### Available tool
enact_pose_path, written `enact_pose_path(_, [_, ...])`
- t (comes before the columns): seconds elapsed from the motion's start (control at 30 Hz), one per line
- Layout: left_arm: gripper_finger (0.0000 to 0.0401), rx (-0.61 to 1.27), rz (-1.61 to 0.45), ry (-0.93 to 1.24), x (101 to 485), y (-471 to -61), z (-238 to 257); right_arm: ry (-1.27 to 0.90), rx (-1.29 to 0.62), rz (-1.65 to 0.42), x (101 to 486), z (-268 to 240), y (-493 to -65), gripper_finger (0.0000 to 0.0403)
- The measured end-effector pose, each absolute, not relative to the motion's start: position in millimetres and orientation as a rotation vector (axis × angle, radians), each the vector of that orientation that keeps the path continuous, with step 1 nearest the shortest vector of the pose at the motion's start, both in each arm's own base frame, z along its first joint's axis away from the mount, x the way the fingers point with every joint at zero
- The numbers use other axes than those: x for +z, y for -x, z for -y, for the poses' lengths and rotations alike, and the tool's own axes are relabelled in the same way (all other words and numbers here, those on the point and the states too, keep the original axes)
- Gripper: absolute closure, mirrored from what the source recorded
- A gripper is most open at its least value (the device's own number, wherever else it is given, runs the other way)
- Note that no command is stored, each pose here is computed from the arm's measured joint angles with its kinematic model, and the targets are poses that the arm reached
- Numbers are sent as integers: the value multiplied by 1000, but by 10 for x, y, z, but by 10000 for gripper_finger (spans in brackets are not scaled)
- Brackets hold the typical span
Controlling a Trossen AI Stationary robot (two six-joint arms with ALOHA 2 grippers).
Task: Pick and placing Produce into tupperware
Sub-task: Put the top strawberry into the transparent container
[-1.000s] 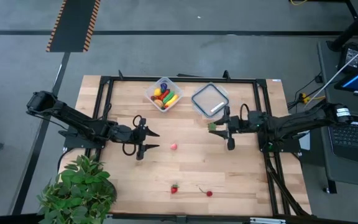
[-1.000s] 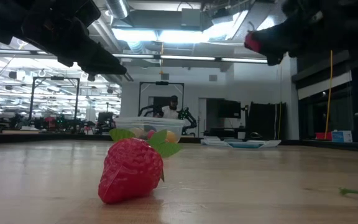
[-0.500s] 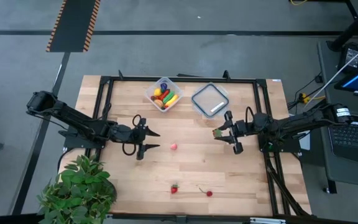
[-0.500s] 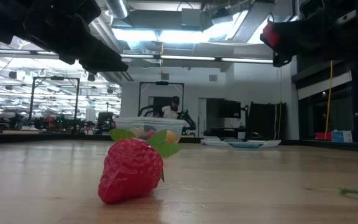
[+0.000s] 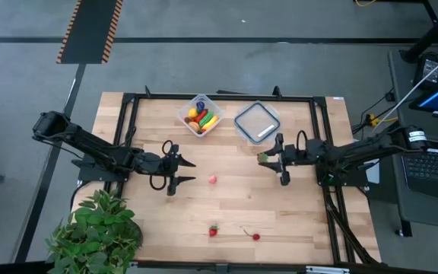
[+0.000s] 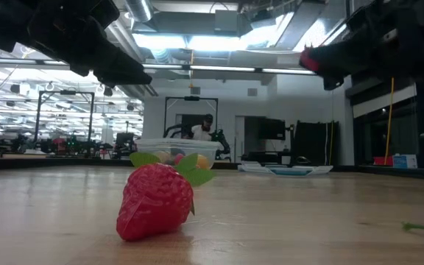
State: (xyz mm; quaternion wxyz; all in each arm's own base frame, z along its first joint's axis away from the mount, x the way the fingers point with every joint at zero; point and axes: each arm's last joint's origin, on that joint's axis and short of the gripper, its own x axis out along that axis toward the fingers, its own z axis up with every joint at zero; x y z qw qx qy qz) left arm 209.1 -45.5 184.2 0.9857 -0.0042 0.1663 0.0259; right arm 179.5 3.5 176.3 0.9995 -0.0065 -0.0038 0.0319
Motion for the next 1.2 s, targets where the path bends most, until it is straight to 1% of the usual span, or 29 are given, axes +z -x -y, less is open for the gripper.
enact_pose_path(0.2, [195,52,-335,8,1841,-2090,455,13,-45,-61,1733,2,-1968,264])
enact_pose_path(0.27, [195,52,-339,7,1838,-2089,455,29,-54,-92,1746,21,-2067,264])
enact_pose_path(0.47, [195,53,-357,2,1822,-2083,453,37,-91,-285,1764,125,-2431,264])
enact_pose_path(0.73, [195,54,-363,1,1815,-2081,453,85,-159,-299,1875,370,-2866,264])
enact_pose_path(0.83, [195,54,-364,1,1815,-2081,452,94,-182,-341,1866,477,-3010,264])
enact_pose_path(1.03, [195,53,-372,-6,1807,-2077,452,110,-108,-419,1864,718,-3354,264])
enact_pose_path(1.2, [195,55,-401,-8,1781,-2066,450,121,-65,-491,1985,984,-3628,264])
